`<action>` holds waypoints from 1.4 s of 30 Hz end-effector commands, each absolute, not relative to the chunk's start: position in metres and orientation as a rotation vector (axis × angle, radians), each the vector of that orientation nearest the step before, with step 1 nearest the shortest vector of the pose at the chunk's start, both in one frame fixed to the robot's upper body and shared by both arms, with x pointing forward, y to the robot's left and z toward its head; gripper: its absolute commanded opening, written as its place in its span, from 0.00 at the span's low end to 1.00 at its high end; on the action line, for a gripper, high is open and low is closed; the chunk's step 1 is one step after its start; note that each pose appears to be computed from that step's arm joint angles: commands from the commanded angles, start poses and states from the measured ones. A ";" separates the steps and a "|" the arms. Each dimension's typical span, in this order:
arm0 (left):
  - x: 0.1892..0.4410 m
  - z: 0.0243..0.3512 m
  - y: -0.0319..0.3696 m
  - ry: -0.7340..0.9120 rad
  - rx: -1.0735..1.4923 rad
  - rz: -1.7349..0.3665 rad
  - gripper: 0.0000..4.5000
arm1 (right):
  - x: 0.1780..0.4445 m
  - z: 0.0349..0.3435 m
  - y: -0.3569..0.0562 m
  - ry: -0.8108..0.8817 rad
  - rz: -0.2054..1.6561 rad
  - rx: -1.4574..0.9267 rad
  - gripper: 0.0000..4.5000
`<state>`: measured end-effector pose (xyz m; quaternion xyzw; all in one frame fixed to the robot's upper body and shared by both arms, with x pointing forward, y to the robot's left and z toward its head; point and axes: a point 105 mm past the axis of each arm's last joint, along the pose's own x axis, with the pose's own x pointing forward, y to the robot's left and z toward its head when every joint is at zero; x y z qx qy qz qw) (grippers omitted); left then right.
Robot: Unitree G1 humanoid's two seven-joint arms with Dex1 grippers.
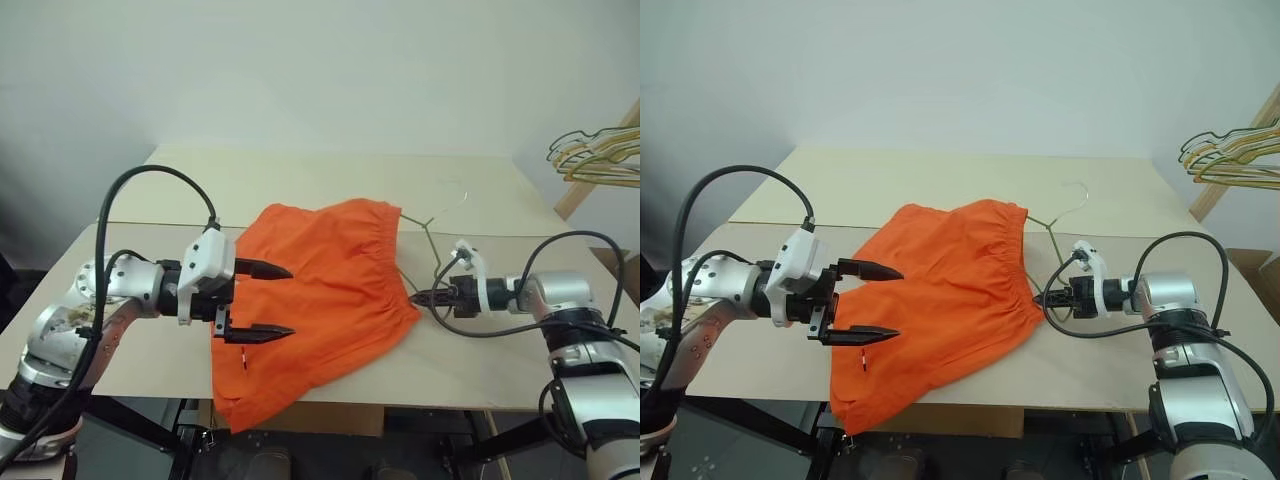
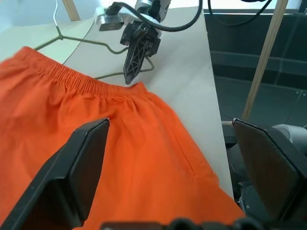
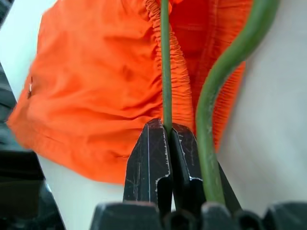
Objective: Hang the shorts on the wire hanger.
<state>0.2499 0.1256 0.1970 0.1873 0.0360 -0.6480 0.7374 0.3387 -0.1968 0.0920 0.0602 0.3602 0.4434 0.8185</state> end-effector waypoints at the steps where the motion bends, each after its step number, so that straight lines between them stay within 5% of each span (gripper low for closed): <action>1: 0.259 0.211 0.128 0.023 0.478 -1.415 0.99 | 0.338 0.118 -0.190 0.674 0.970 -0.211 0.00; 14: 0.324 0.266 0.126 -0.140 0.698 -1.439 0.99 | 0.307 0.160 -0.141 0.430 1.083 -0.876 0.00; 33: 0.351 0.207 0.118 0.138 1.053 -1.612 0.99 | 0.303 0.168 -0.135 0.443 1.074 -0.888 0.00; 38: 0.355 0.200 0.113 0.131 1.066 -1.571 0.80 | 0.303 0.170 -0.132 0.439 1.078 -0.885 0.00; 42: 0.356 0.198 0.113 0.127 1.073 -1.554 0.55 | 0.304 0.171 -0.132 0.441 1.076 -0.885 0.00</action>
